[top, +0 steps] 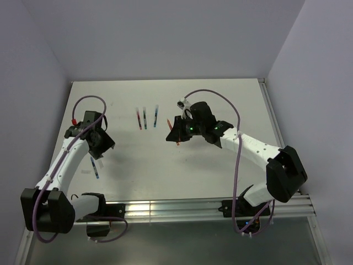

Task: Insert the pens into the pen caps
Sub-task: Move the pen cap to the center of the board.

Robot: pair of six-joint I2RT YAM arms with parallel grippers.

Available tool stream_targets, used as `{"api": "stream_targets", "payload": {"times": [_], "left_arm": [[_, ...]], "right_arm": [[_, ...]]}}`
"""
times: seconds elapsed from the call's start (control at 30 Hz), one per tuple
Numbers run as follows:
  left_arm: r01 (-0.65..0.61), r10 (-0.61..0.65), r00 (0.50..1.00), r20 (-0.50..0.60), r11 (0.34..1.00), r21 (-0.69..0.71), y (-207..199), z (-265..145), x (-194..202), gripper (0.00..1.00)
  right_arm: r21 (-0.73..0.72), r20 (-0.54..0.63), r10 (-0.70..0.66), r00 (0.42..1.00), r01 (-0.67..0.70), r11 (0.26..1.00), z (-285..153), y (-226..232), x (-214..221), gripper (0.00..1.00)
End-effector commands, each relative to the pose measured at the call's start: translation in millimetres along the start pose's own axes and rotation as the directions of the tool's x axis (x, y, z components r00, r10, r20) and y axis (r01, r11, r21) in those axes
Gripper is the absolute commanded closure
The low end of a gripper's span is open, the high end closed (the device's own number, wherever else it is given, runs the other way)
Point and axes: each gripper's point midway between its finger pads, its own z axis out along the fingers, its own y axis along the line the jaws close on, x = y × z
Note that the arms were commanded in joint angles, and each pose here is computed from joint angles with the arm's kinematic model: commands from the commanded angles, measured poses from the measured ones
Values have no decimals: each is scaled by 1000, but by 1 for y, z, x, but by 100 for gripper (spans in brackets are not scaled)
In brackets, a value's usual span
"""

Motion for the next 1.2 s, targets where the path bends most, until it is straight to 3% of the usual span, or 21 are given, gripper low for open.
{"api": "stream_targets", "payload": {"times": [0.0, 0.27, 0.5, 1.17], "left_arm": [[47, -45, 999, 18, 996, -76, 26, 4, 1, 42], [88, -79, 993, 84, 989, -118, 34, 15, -20, 41], [94, -92, 995, 23, 986, -141, 38, 48, -18, 45], [124, -136, 989, -59, 977, -173, 58, 91, -14, 43]], "right_arm": [[-84, 77, -59, 995, 66, 994, -9, 20, -18, 100], [-90, 75, -60, 995, 66, 994, -8, 17, -13, 100], [-69, 92, -69, 993, 75, 995, -14, 14, -16, 100], [-61, 74, -68, 995, 73, 996, -9, 7, -13, 100]]}}
